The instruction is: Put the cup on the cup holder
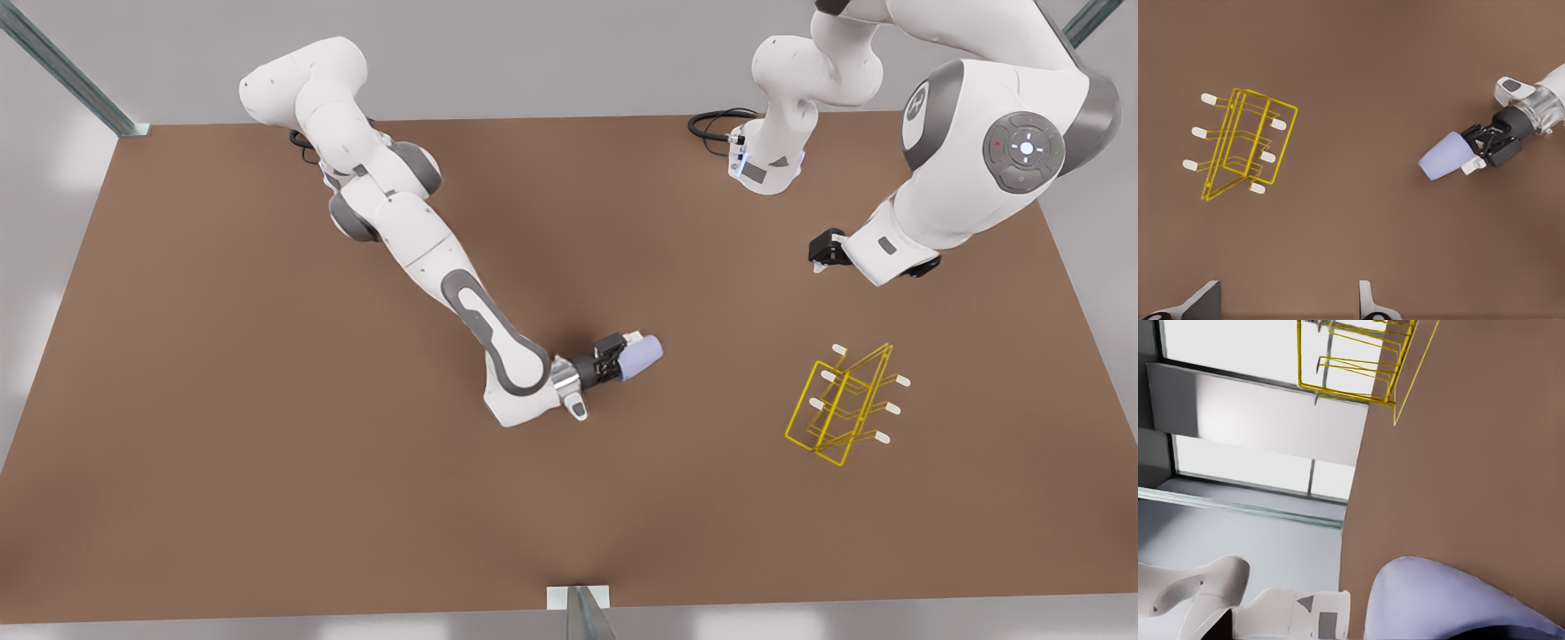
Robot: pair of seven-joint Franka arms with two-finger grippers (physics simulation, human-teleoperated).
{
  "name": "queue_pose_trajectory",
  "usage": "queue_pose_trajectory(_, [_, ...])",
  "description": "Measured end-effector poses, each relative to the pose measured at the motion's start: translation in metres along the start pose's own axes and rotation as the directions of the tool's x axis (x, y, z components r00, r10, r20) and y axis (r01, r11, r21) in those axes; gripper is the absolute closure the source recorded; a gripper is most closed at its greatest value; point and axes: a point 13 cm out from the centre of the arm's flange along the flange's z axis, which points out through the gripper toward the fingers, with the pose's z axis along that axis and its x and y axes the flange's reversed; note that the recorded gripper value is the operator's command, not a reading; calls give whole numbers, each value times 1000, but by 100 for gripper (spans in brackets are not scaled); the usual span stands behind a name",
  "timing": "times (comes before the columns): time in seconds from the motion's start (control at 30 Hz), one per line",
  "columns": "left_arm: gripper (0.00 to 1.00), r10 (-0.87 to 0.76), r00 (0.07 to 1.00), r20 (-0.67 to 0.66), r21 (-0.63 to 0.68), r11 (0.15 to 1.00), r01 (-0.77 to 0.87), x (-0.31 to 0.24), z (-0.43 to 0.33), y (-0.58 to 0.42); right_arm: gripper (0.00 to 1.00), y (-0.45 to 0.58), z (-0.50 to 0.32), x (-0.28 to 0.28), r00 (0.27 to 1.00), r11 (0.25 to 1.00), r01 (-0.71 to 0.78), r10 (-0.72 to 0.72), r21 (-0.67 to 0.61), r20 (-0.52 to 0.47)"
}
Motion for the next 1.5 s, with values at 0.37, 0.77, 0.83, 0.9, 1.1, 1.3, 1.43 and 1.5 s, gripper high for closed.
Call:
queue_pose_trajectory(0.37, [0, 150, 988, -39, -27, 988, -151, -32, 54, -96, 0, 66, -247, -66, 976, 950, 211, -218, 230, 4])
queue_pose_trajectory(0.77, [0, 455, 890, -42, 29, 891, -454, -47, 314, -234, 0, 371, -587, 126, 942, 155, 220, 222, 963, -251])
queue_pose_trajectory(0.83, [0, 510, 860, -16, -13, 860, -510, -62, 332, -234, 0, 373, -597, 130, 949, 109, 166, 253, 980, -189])
queue_pose_trajectory(0.9, [0, 556, 831, 18, -37, 831, -555, -75, 348, -239, 0, 365, -610, 134, 951, 79, 107, 283, 991, -125])
queue_pose_trajectory(1.1, [0, 630, 769, 112, -56, 776, -628, -101, 365, -252, 0, 356, -632, 138, 952, 15, -30, 304, 999, 24])
queue_pose_trajectory(1.3, [0, 674, 727, 130, -65, 737, -672, -109, 384, -252, 0, 354, -635, 135, 949, -21, -112, 294, 993, 113])
queue_pose_trajectory(1.43, [0, 698, 707, 115, -65, 715, -696, -107, 399, -248, 0, 354, -635, 134, 944, -35, -153, 291, 988, 156])
queue_pose_trajectory(1.5, [0, 708, 699, 100, -61, 705, -706, -101, 407, -245, 0, 354, -635, 134, 941, -41, -171, 290, 984, 175])
